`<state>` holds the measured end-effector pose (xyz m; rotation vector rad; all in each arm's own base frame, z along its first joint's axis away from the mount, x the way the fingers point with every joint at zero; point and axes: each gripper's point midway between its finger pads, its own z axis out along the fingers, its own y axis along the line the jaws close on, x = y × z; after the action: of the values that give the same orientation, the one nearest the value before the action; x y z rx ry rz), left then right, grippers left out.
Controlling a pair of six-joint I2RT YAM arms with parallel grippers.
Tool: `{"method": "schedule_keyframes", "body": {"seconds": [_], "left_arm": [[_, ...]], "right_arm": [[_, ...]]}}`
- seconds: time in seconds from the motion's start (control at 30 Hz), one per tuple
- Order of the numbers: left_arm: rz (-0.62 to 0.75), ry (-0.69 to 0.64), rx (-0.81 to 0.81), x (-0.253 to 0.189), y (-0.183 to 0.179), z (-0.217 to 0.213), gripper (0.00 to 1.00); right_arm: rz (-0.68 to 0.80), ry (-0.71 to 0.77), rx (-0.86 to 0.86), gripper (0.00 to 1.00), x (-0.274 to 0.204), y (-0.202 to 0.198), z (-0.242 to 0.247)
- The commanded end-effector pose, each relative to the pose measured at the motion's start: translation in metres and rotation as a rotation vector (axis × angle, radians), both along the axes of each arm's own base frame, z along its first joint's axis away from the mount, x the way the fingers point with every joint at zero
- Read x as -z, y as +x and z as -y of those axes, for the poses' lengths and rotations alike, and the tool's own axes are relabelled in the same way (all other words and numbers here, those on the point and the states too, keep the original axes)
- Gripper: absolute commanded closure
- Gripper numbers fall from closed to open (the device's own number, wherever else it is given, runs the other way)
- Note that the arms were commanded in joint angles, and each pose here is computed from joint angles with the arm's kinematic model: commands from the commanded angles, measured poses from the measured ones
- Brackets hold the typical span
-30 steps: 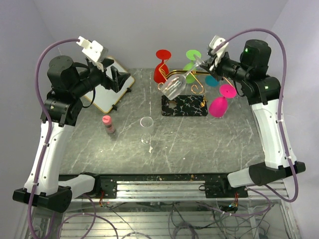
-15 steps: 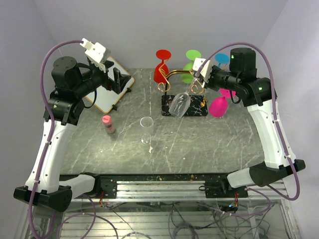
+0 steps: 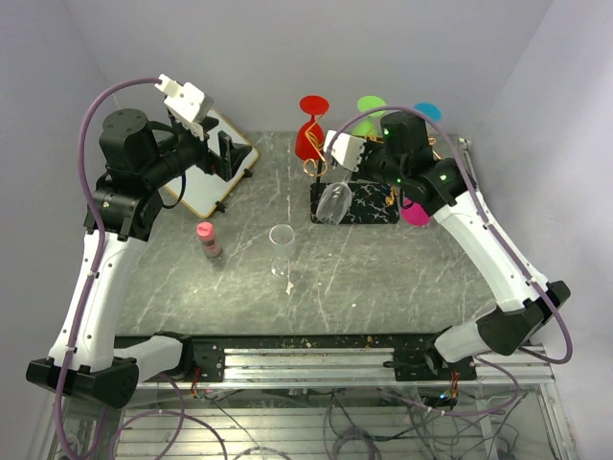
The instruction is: Place the wine glass upside down on the wine glass rack
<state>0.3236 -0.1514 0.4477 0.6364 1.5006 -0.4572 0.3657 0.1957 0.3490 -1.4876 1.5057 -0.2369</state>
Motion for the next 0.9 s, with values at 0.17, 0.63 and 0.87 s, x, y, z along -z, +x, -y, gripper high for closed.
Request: {"method": "schedule_keyframes", "body": {"seconds": [0.17,0.63,0.87], "left_arm": [[0.011,0.015,-0.004,0.002,0.0,-0.003,0.0],[0.008,0.017,0.002,0.004,0.001,-0.001,0.0],[0.005,0.017,0.005,0.005,0.001,-0.001,0.0]], "right_arm": [[0.212,-0.028,0.257,1.0,-0.027,0.036,0.021],[0.264,-0.103,0.388,1.0,-0.02,0.047,0.04],[0.274,-0.166,0.431,1.0,-0.015,0.046,0.052]]}}
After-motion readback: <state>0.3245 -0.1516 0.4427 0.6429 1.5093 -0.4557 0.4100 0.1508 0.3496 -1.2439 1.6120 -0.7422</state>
